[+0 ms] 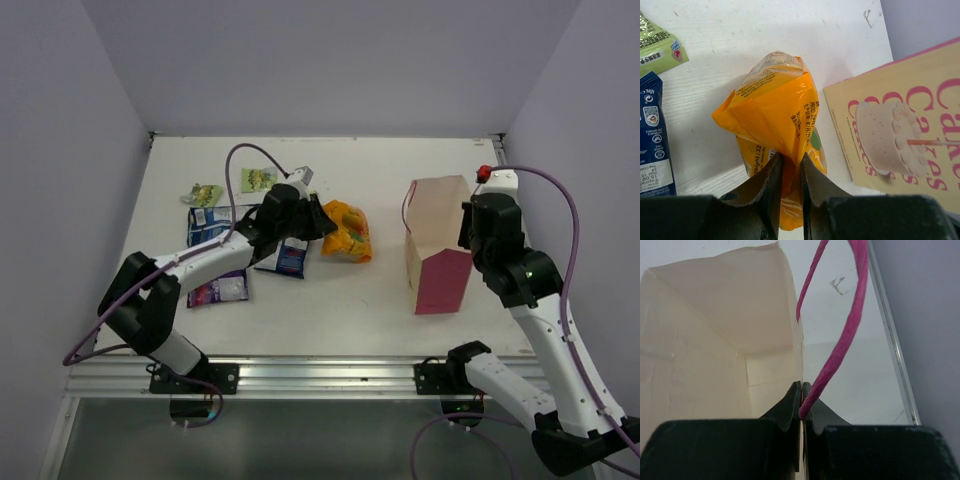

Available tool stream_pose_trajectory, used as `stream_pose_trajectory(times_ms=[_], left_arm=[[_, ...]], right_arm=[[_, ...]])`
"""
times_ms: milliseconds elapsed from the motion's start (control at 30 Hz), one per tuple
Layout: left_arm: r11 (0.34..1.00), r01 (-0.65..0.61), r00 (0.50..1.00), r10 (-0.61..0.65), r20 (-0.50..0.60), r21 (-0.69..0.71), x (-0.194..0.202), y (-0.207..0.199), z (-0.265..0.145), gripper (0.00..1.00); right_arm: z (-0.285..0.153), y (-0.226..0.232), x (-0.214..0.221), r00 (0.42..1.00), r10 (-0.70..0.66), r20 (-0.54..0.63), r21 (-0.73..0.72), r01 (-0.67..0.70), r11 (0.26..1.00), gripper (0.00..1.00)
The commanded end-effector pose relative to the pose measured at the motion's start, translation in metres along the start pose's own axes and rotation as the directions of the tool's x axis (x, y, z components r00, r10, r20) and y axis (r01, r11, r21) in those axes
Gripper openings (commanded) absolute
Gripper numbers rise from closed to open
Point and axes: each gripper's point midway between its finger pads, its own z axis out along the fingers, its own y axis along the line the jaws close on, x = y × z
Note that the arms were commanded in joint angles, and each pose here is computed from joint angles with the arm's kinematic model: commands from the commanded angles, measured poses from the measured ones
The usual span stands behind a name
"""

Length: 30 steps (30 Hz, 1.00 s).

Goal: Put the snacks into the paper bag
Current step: Pick up the snack from the center of the board, then place the snack in the paper bag.

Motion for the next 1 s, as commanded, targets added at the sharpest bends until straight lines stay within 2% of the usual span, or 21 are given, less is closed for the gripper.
stream_pose_trajectory(times_ms=[0,300,533,733,967], left_arm=[[0.987,-0.077,0.993,0.064,0.099,0.143,-0.051,-0.048,-0.034,0.00],[0.976,-0.090,0.989,0.064,0.135,0.196,-0.090,-0.082,-0.078,0.00],[0.975,-0.090,0.958,0.030,0.285,0.203,-0.154,-0.108,-0.124,0.00],[0.965,-0.087,0.910,-0.025,0.414,0.249,-0.205,-0.135,-0.165,0.00],[0.942,-0.126,0.873,-0.044,0.486,0.311,-0.238,-0.167,-0.197,0.00]], right_arm=[[-0.009,-0.007,-0.028,0.997,-0.002,0.072,0.024,0.000,1.000,0.00],[-0.008,-0.004,-0.037,0.993,-0.072,0.093,0.012,0.072,0.997,0.00],[0.002,0.004,-0.028,0.987,-0.085,0.136,-0.008,0.087,0.996,0.00],[0.012,0.012,-0.012,0.986,-0.106,0.131,-0.024,0.110,0.994,0.00],[0.014,0.023,-0.013,0.982,-0.138,0.127,-0.049,0.145,0.988,0.00]])
